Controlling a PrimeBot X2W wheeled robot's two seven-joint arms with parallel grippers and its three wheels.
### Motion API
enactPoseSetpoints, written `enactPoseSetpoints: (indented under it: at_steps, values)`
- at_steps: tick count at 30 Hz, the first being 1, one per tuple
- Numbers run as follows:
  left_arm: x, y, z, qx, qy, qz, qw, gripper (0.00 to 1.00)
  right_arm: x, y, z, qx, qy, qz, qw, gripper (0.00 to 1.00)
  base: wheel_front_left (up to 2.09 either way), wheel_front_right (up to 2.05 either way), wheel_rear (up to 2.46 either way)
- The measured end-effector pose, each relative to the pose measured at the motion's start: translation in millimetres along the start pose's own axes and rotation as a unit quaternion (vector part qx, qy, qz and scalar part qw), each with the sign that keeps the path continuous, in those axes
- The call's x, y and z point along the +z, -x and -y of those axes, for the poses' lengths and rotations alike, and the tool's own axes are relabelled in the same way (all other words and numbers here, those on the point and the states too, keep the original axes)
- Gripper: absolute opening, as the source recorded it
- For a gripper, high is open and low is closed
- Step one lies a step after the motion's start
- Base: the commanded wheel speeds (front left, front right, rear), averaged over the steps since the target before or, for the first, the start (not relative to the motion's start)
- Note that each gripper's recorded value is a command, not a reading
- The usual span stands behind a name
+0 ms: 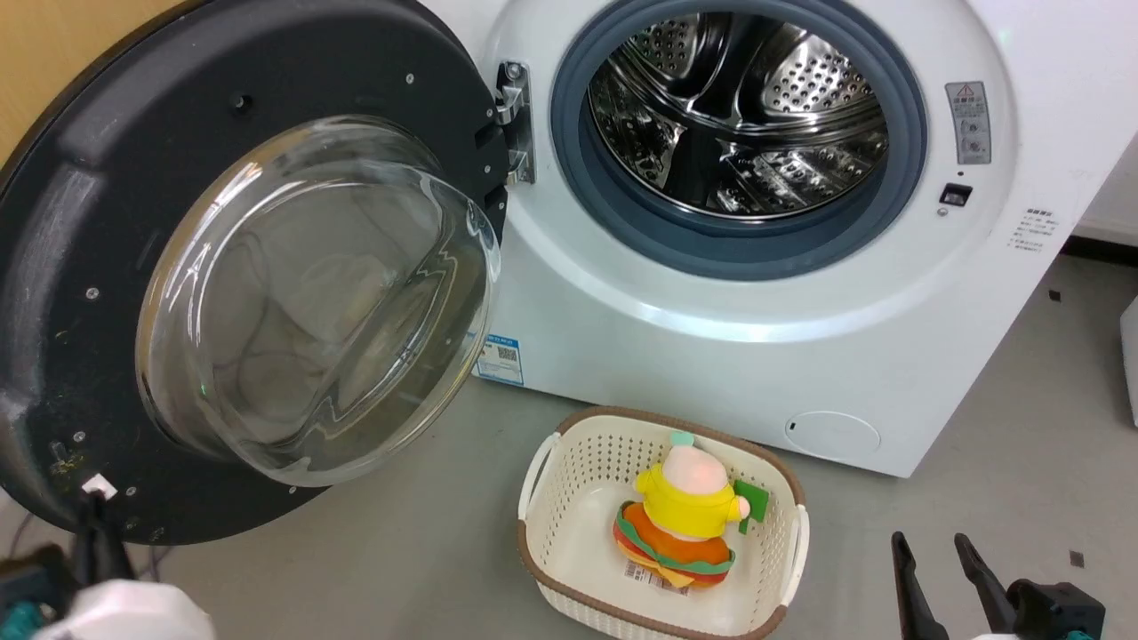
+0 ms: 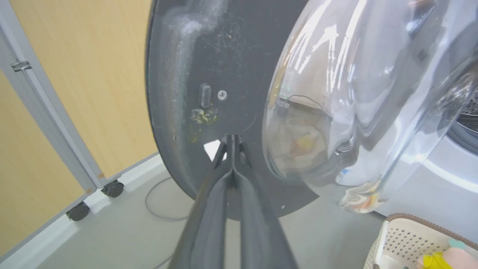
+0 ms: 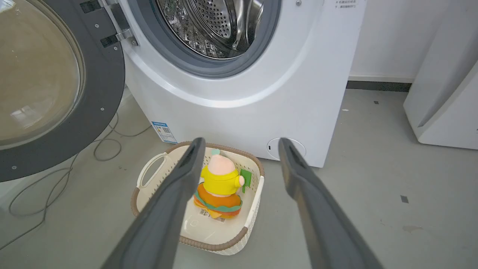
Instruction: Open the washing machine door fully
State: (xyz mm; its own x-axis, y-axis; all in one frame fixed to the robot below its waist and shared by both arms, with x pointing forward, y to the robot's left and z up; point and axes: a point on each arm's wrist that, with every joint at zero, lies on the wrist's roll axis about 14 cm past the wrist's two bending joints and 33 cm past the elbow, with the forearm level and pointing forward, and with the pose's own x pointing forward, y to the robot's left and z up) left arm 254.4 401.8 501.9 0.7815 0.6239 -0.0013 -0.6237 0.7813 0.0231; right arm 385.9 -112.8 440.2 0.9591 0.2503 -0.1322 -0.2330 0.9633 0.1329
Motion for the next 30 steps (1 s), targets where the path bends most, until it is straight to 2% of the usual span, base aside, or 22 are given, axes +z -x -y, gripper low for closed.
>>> enactPoseSetpoints:
  at_steps: [2,4,5,6,7,13,18,30]
  values:
    - [-0.5,10.8,10.9,-0.010,0.011,0.004,1.000,0.00,1.9,1.1,-0.6,0.001,0.001,0.003,1.000,1.00,0.00,0.00,0.00]
    - [-3.0,23.7,22.4,-0.020,0.023,0.005,1.000,0.35,4.7,2.0,-1.2,0.001,0.002,0.008,1.000,1.00,0.00,0.00,0.00]
    - [-4.5,30.0,27.5,-0.024,0.028,0.004,0.999,0.48,5.8,2.6,-1.3,0.001,0.002,0.009,1.000,1.00,0.00,0.00,0.00]
    - [-7.4,35.0,30.1,-0.028,0.033,0.000,0.999,0.89,7.0,3.2,-1.1,0.001,0.003,0.011,1.000,1.00,0.00,0.00,0.00]
    - [-9.2,38.1,30.6,-0.031,0.035,-0.002,0.999,1.00,8.1,3.9,-0.8,0.000,0.003,0.013,1.000,1.00,0.00,0.00,0.00]
    - [-5.8,53.9,56.4,-0.071,0.037,0.007,0.997,1.00,16.6,8.6,2.8,-0.006,0.007,0.027,1.000,1.00,0.00,0.00,0.00]
    - [-1.5,60.6,93.8,-0.125,0.033,0.016,0.992,1.00,23.5,15.1,10.7,-0.018,0.014,0.039,0.999,1.00,0.00,0.00,0.00]
    - [6.9,65.6,195.0,-0.278,0.026,0.024,0.960,1.00,40.7,40.5,36.5,-0.061,0.038,0.064,0.995,1.00,0.00,0.00,0.00]
